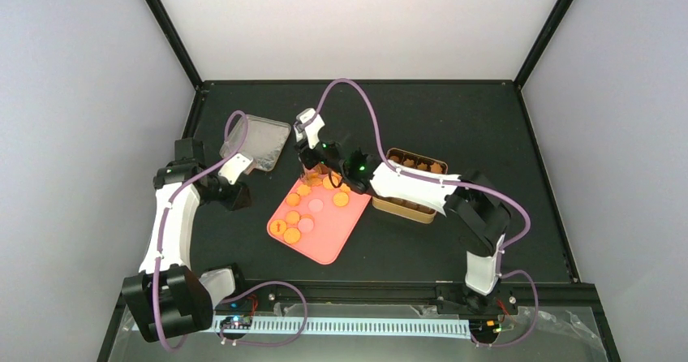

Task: Pack the cookies
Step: Pick up the fake cookies from the plate.

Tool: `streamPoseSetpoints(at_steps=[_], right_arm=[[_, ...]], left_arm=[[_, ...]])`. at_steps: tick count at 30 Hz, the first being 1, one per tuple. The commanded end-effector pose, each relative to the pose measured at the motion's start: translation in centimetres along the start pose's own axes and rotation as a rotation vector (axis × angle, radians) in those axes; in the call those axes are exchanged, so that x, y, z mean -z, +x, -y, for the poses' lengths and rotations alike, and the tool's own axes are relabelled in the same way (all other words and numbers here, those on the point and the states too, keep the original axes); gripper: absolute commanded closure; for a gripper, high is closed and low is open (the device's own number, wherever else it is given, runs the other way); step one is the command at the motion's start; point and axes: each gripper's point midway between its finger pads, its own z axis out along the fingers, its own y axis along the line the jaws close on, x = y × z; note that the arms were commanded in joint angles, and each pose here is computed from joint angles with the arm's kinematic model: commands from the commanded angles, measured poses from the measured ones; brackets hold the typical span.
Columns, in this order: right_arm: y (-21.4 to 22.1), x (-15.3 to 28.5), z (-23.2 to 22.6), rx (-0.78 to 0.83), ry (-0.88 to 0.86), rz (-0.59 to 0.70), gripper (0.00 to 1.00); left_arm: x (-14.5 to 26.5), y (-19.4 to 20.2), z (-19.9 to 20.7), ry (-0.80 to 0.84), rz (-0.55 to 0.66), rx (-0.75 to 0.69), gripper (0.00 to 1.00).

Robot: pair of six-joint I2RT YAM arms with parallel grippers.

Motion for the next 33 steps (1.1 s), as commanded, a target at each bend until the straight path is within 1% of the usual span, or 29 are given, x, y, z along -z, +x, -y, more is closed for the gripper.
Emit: streamPoseSetpoints(at_steps=[1,6,15,23,25,28,29,30,33], right_arm=[[-0.9,-0.9,-0.1,-0.006,-0.019,0.025,0.66],[-1.0,-1.7,-0.1,-0.005,-0.015,0.022,0.69],[-1.0,-2.2,0.5,-0.022,-0.002,0.018,0.80],[-2.4,-1.5,1.6,-0.045,0.016,0.035,0.95],[-2.8,-1.4,1.8,-0.051,0.015,0.041,0.97],[-3.1,-1.2,1.9,-0.048,0.013,0.048,0.96],[-3.1,-1.2,1.7,-0.047,0.005,0.048,0.92],[-3.1,-1.2,1.5,-0.046,-0.008,0.048,0.86],[-2.9,-1.4,0.9,-0.045,-0.039,0.050,0.77]], left_arm=[[0.3,0.4,0.2,0.008,-0.006,-0.006,0.58],[0.4,0.6,0.0,0.003,-0.008,-0.002,0.58],[0.3,0.5,-0.1,0.014,-0.004,0.011,0.59],[0.4,0.5,0.1,0.020,0.002,0.013,0.59],[0.4,0.5,0.2,0.021,0.003,0.013,0.59],[0.4,0.5,0.3,0.023,0.004,0.011,0.59],[0.4,0.5,0.2,0.022,0.004,0.011,0.59],[0.4,0.5,0.2,0.022,0.004,0.010,0.59],[0.4,0.4,0.2,0.022,0.004,0.008,0.59]])
